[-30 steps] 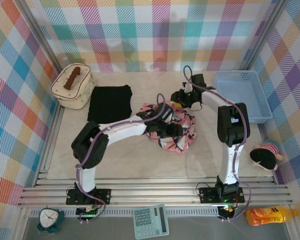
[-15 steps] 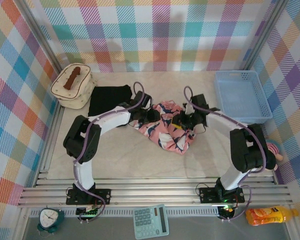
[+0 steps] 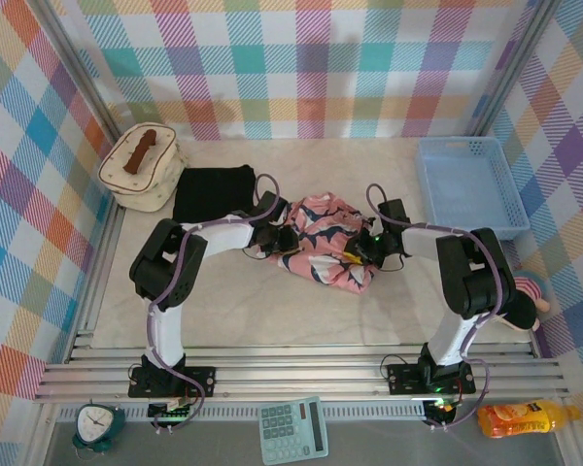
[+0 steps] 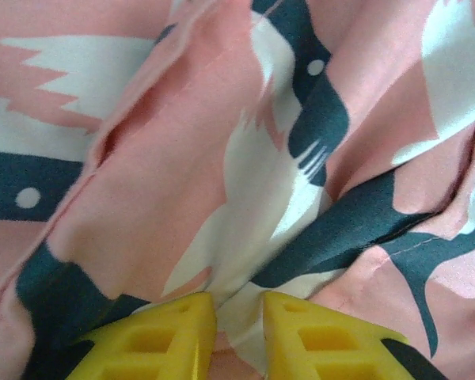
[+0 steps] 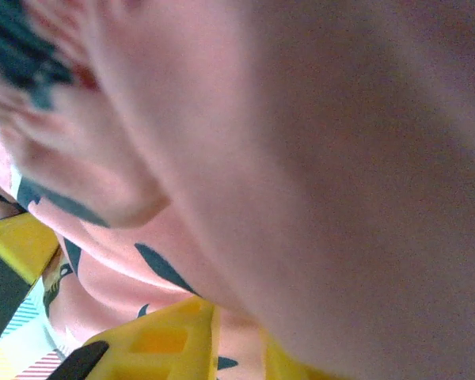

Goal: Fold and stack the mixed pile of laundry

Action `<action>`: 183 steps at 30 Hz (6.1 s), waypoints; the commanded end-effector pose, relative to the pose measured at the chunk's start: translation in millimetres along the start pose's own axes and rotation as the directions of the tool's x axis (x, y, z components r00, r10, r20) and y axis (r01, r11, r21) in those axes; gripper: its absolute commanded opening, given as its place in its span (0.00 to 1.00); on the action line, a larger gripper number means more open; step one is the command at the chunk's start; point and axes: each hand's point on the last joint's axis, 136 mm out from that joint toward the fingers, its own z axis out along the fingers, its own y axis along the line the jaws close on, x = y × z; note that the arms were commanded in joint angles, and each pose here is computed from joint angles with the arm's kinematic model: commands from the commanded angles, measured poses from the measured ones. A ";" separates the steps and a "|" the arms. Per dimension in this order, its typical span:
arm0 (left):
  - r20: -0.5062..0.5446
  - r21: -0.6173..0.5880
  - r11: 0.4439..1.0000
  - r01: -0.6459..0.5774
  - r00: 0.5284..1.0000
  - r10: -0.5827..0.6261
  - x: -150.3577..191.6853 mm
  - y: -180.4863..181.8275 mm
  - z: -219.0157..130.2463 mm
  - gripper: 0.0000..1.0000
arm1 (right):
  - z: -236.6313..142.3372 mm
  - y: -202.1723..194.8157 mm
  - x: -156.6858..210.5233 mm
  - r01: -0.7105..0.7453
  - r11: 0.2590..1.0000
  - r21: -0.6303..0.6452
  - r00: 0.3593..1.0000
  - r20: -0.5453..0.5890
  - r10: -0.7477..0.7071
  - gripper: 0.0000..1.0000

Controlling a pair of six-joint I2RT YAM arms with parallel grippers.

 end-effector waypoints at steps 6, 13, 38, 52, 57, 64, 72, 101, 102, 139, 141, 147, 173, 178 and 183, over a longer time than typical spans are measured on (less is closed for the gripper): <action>-0.017 0.040 0.997 0.065 0.998 -0.065 3.3 -25.5 -72.2 0.60 | -49.9 45.3 -24.7 0.176 0.984 0.029 0.981 0.071 -0.178 0.33; -0.002 0.089 0.993 0.073 0.997 -0.073 12.3 -27.4 -73.4 0.63 | -46.8 47.3 35.0 0.143 0.990 -0.007 0.989 -0.031 -0.143 0.31; 0.087 -0.057 0.996 -0.072 0.993 0.077 -18.3 -17.7 -108.8 1.00 | -79.3 10.7 5.2 0.205 0.962 0.179 0.969 0.102 -0.226 0.83; 0.019 -0.258 0.949 -0.179 0.982 0.190 -48.7 33.9 -53.6 0.99 | -49.6 -1.5 -28.2 0.224 0.928 0.297 0.955 0.124 -0.270 0.99; -0.015 -0.205 0.969 -0.137 0.990 0.137 -37.1 32.9 -29.5 0.96 | -24.6 0.6 -23.3 0.234 0.930 0.284 0.961 0.074 -0.265 0.99; -0.072 -0.097 0.989 -0.109 0.992 0.103 -15.0 11.7 -4.6 0.90 | 1.3 15.5 -16.1 0.257 0.933 0.251 0.961 0.033 -0.274 0.89; -0.089 -0.005 0.996 -0.093 0.992 0.092 -6.2 -14.5 1.1 0.71 | 8.8 17.5 -15.0 0.264 0.931 0.252 0.961 0.011 -0.276 0.53; 0.239 -0.396 0.914 -0.091 0.950 0.199 -176.3 87.9 -178.3 0.00 | 35.6 267.3 -74.6 0.461 0.874 -0.154 0.878 0.220 -0.425 0.00; 0.253 -0.413 0.908 -0.068 0.949 0.187 -179.4 98.9 -184.5 0.00 | 41.0 274.9 -74.3 0.471 0.867 -0.162 0.874 0.224 -0.432 0.00; 0.580 -0.344 0.877 0.336 0.810 -0.083 -163.9 208.3 -278.5 1.00 | -15.9 247.1 -83.1 0.595 0.782 0.188 0.720 0.308 -0.622 0.99; 0.611 -0.315 0.889 0.332 0.787 -0.077 -146.2 210.1 -271.3 1.00 | -38.4 206.3 -88.4 0.596 0.729 0.335 0.674 0.285 -0.682 0.99; 0.601 -0.313 0.898 0.309 0.796 -0.064 -94.7 225.1 -233.6 1.00 | -76.0 103.8 -94.4 0.685 0.585 0.435 0.531 0.253 -0.809 0.99; 0.698 -0.422 0.906 0.021 0.645 0.310 -66.9 222.1 -156.1 1.00 | -128.9 -38.5 -105.7 0.444 0.602 0.663 0.398 0.457 -0.796 0.99; 0.694 -0.426 0.905 0.019 0.649 0.313 -66.4 221.5 -155.9 1.00 | -126.5 -29.5 -110.4 0.457 0.662 0.594 0.344 0.568 -0.748 0.99; 0.689 -0.439 0.898 0.019 0.649 0.322 -66.4 220.4 -155.2 1.00 | -129.4 -48.8 -109.1 0.453 0.725 0.518 0.364 0.635 -0.681 0.99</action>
